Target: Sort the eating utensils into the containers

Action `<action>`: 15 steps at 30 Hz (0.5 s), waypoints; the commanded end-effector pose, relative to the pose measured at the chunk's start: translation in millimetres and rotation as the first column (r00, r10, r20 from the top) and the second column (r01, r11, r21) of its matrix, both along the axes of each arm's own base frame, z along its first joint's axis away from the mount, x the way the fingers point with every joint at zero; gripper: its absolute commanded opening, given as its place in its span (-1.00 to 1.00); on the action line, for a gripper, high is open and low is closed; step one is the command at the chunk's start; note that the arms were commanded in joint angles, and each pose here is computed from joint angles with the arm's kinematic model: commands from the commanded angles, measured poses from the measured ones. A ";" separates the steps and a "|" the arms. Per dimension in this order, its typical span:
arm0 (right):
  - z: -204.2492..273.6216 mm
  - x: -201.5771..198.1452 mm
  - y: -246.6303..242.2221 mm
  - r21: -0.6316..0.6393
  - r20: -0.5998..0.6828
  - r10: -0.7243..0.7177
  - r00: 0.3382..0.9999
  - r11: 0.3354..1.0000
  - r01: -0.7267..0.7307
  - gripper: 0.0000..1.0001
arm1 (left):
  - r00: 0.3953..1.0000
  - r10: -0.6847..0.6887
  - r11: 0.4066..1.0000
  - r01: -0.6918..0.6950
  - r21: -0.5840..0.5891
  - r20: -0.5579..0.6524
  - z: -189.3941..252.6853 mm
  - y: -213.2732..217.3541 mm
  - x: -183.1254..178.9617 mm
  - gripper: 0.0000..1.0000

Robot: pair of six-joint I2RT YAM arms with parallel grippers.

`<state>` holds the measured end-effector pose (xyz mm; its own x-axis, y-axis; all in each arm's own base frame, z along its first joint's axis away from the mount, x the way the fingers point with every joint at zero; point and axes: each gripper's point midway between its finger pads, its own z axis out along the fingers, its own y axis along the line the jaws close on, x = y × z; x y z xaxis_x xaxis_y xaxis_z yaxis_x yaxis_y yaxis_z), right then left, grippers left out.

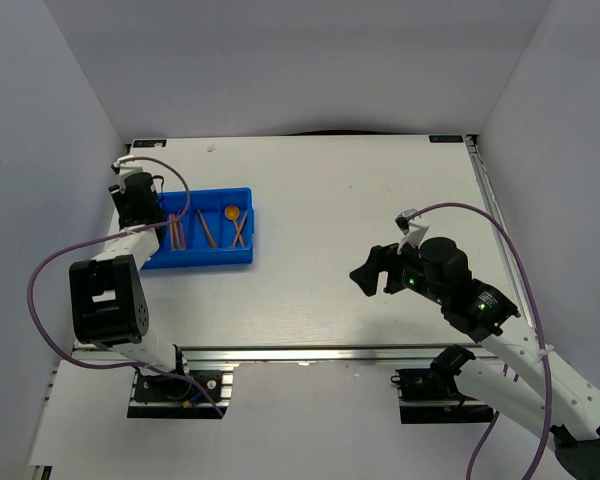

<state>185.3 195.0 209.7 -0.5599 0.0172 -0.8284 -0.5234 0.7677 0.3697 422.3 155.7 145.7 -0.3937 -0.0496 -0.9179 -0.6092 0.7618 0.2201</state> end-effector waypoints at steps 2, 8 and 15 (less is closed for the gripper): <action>6.1 4.6 0.6 0.011 0.039 -0.001 0.999 1.000 0.000 0.79 | 0.998 0.008 1.000 -0.007 -0.019 0.066 10.9 1.4 5.2 0.10; 6.3 5.5 1.3 0.009 0.036 -0.001 0.999 1.000 0.000 0.79 | 0.991 -0.010 0.999 0.015 -0.035 0.136 42.2 -3.4 9.8 0.35; 1.9 18.9 -5.7 -0.032 0.038 -0.072 0.997 0.997 0.073 0.79 | 0.973 0.038 0.966 0.023 -0.259 0.227 132.7 -28.3 -16.1 0.96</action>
